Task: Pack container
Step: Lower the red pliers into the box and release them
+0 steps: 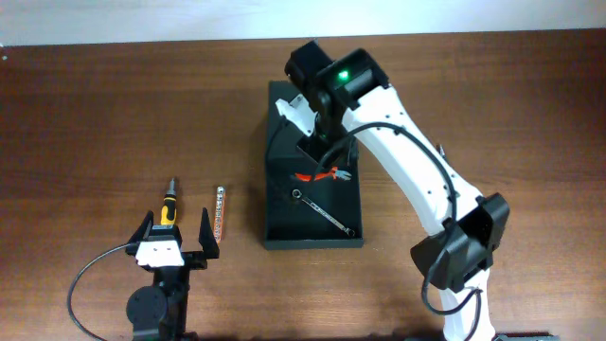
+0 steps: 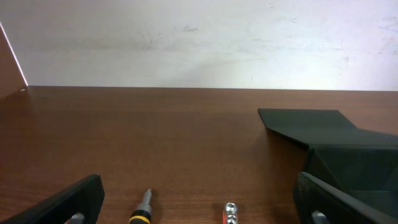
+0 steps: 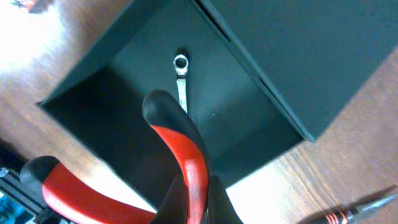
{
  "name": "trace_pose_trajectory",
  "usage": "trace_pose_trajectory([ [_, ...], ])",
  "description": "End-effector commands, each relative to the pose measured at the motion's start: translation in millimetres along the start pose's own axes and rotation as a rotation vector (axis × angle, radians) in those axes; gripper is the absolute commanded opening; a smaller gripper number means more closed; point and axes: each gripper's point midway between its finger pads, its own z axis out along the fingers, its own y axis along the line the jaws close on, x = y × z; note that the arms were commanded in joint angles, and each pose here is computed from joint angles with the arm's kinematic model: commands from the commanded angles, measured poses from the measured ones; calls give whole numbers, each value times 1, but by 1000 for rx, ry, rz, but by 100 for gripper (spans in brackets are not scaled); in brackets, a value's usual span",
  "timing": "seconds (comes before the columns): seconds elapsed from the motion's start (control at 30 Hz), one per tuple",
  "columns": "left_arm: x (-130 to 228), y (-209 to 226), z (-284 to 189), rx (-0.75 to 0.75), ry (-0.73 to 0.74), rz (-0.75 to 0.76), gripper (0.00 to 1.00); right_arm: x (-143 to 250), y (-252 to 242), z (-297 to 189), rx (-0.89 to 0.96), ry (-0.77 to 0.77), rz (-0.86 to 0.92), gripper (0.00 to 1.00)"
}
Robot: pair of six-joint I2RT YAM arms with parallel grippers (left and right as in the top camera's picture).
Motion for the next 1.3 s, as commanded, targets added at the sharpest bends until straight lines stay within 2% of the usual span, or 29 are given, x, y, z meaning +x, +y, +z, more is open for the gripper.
trace_pose_trajectory([
  [0.0, 1, 0, 0, 5, 1, 4, 99, 5, 4, 3, -1, 3, -18, 4],
  [0.37, 1, 0, 0, 5, 1, 4, 99, -12, -4, 59, 5, -46, -26, 4],
  [0.87, 1, 0, 0, 5, 1, 4, 99, 13, -4, 114, -13, 24, -18, 4],
  [1.27, 1, 0, 0, 5, 1, 4, 99, 17, 0, 131, -36, 20, -15, 4],
])
